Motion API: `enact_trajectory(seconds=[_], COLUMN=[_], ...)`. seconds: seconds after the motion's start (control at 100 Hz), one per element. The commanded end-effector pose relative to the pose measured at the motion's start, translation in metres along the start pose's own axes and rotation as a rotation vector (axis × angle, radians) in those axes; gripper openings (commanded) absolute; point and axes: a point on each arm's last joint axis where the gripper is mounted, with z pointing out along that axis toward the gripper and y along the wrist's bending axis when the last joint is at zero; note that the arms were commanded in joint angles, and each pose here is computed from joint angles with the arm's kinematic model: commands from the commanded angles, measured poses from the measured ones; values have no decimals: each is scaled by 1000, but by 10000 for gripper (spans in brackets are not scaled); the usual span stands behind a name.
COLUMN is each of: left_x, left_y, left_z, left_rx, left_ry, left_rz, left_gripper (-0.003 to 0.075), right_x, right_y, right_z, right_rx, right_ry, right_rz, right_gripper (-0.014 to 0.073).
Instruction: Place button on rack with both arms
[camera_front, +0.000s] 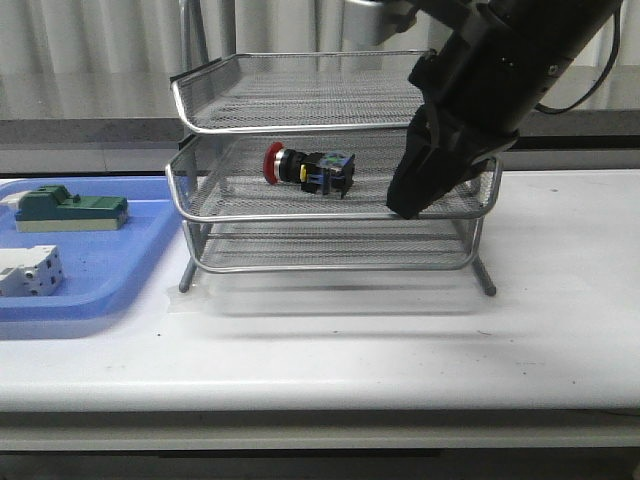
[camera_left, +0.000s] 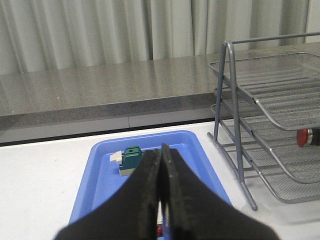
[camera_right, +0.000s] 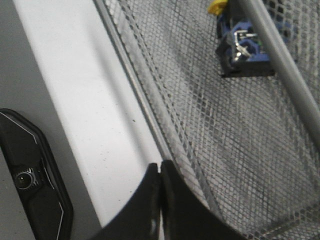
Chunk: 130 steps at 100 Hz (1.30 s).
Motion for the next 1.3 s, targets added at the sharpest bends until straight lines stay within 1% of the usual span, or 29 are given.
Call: enact_trajectory(seconds=[0.0,0.13,0.31,0.47,0.59,0.66,0.78,0.88,0.98,1.11,1.29], left_x=[-15,-15,-15,-15,-15,-15,-15,-15,-15,-15,-15], left_y=[4,4,4,4,4,4,4,4,4,4,4], left_z=[0,0,0,0,0,0,0,0,0,0,0], left_rx=[-34,-34,-34,-34,-34,-34,-34,-34,-34,-34,-34], left_ry=[-95,-95,-95,-95,-95,-95,-95,-95,-95,-95,-95], left_rz=[-23,-23,-23,-23,-23,-23,-23,-23,-23,-23,-23], left_gripper=[-20,-20,-20,-20,-20,-20,-20,-20,-20,-20,-20], right_x=[-18,-22,-21,1,24,39,61,73,86,102,120], right_y=[-3,-2,-8,-18,-15,-7,9,26,45,71,101], right_z=[-34,-56,-94,-136,-158,-174,-187,-200,-206,-207,-205], right_rx=[58,96,175,304,392,444,501,558,589,602,621], right_ry=[-105,-152,-234,-309,-337,-357,-380,-424,-459,-496,-538], right_rz=[36,112,260,397,467,507,568,592,624,649,640], right_gripper=[-69,-64,-59,-59,-59,-59,-59,-59,-59,-59,-59])
